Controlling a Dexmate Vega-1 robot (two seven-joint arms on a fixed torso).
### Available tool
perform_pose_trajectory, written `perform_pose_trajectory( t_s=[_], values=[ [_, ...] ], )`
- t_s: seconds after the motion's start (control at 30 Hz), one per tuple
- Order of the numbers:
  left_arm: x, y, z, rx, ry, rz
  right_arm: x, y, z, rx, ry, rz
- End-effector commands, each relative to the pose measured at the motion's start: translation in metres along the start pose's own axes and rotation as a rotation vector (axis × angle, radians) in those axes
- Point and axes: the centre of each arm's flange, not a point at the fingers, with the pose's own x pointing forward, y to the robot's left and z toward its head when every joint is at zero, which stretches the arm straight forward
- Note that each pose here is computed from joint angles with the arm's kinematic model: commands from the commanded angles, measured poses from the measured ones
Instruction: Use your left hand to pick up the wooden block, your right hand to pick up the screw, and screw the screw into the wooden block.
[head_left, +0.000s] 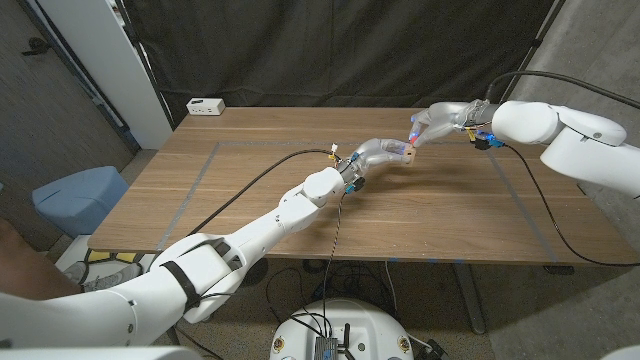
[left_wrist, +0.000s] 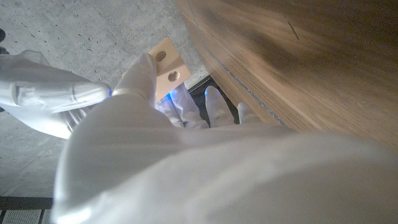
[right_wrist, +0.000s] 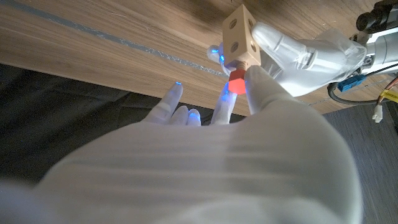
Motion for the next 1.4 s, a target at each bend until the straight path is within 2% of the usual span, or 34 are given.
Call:
perform_pose_trajectory(
  t_s=[0.03,0.57,0.93,1.4],
  values=[
    [0.001,-0.002,0.001,0.001,0.001,-0.003,-0.001,0.001,-0.001,0.003,0.003,-0.007],
    [0.002,-0.001,-0.001,-0.001,0.005,-0.004,0.003,0.004,0.001,-0.002,0.008,-0.005],
    [0.000,0.000,-0.002,-0.004,0.007,-0.004,0.006,0.007,0.003,-0.024,0.033,-0.002],
    [0.000,0.003,-0.004,-0.008,0.008,-0.007,0.007,0.006,0.010,-0.078,0.067,-0.032]
  ],
)
